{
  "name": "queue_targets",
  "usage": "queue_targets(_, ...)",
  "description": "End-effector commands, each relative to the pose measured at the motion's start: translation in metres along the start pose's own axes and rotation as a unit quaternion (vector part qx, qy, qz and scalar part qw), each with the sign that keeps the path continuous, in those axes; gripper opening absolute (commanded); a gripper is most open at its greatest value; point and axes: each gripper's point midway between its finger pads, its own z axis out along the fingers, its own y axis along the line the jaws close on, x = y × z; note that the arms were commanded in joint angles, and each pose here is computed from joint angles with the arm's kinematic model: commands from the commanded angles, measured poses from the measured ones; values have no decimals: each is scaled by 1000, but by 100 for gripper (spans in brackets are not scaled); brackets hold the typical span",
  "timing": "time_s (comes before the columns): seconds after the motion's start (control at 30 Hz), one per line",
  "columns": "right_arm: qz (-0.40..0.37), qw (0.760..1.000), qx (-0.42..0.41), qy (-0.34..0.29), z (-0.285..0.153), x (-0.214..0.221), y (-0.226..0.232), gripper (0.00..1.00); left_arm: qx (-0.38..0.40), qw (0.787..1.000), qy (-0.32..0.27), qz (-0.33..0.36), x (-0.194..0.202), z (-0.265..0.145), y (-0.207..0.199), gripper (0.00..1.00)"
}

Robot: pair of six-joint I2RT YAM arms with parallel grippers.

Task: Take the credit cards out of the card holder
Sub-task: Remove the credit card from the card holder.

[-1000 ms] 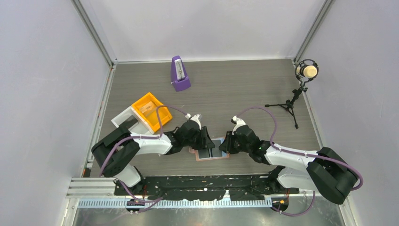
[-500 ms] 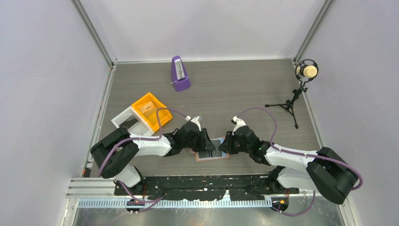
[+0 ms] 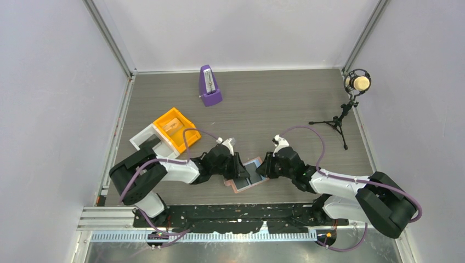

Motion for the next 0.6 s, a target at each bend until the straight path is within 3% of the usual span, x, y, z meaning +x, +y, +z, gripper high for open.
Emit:
queue_targets(0.0, 10, 996, 65, 63, -7, 38, -36, 22, 82, 996, -25, 17, -12, -2, -39, 22)
queue_targets(0.23, 20, 994, 77, 74, -6, 42, -41, 20, 57, 996, -64, 19, -20, -12, -26, 25)
queue_targets(0.57, 26, 994, 75, 72, -8, 39, -38, 21, -27, 996, -66, 52, -15, -23, -4, 30)
